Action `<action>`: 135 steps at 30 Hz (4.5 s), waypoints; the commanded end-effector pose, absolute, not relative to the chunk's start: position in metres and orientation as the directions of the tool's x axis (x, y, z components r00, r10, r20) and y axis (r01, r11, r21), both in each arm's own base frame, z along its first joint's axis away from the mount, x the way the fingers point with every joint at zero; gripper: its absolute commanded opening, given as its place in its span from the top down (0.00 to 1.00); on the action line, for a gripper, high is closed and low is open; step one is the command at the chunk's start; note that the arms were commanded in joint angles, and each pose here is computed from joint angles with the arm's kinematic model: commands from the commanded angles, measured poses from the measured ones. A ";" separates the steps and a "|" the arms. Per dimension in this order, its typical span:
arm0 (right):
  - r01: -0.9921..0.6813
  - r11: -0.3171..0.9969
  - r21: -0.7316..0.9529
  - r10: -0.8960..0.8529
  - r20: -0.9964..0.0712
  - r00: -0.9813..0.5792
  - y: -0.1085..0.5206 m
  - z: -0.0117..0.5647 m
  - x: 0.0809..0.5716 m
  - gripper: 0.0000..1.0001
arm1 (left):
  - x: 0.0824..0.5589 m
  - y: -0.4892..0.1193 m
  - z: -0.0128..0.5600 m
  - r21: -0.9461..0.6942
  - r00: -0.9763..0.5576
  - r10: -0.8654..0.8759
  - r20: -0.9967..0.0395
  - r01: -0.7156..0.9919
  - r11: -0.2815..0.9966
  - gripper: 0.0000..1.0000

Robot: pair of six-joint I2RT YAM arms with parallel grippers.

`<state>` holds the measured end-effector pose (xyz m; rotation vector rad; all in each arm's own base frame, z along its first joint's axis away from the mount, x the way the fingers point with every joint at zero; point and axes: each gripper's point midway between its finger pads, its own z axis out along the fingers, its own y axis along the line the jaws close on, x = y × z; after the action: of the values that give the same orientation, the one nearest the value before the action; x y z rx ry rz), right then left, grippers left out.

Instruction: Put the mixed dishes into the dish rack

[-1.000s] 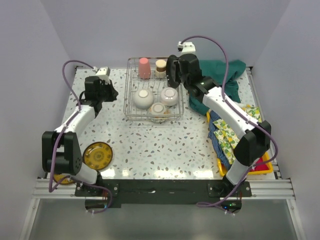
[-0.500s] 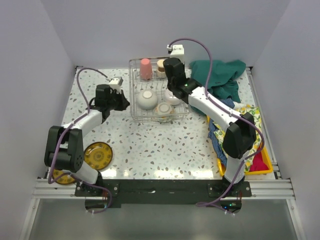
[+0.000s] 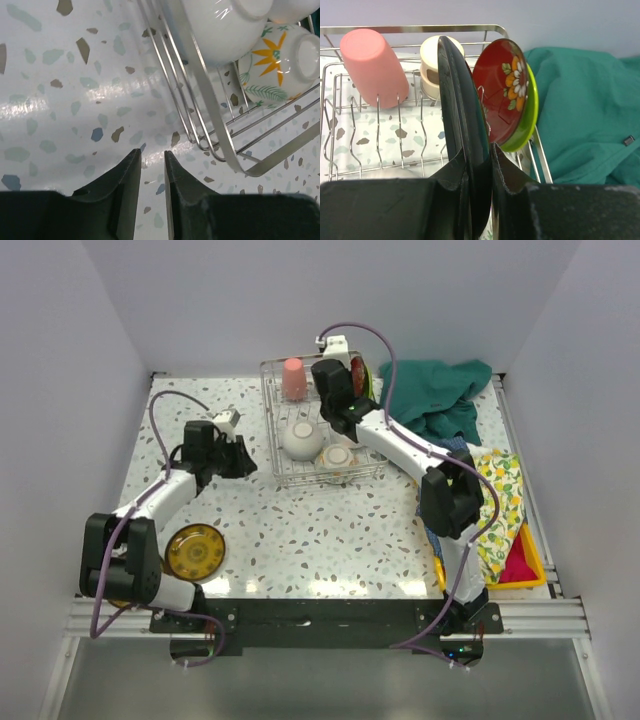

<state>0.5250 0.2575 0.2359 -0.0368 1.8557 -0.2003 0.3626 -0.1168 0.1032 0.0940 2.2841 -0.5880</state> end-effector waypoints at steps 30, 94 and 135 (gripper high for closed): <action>0.104 0.988 -0.116 -0.073 -0.935 -0.346 0.265 0.173 0.574 0.90 | 0.339 -0.082 0.102 -0.405 -0.719 -0.179 -0.672 0.154 0.901 0.67; -0.726 0.602 0.332 -0.195 -0.821 -0.536 0.280 0.214 0.274 0.19 | 0.227 0.007 0.047 -0.253 -0.513 0.737 -0.440 0.858 0.446 1.00; -0.738 0.472 0.483 -0.120 -0.793 -0.597 0.413 0.249 0.314 1.00 | 0.331 -0.121 0.241 -0.351 -0.469 0.204 -0.859 0.831 0.432 0.71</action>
<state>0.2967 0.4052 0.2110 -0.7626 2.1106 1.1360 0.3100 -0.1181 0.2240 0.9483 1.9726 -1.0904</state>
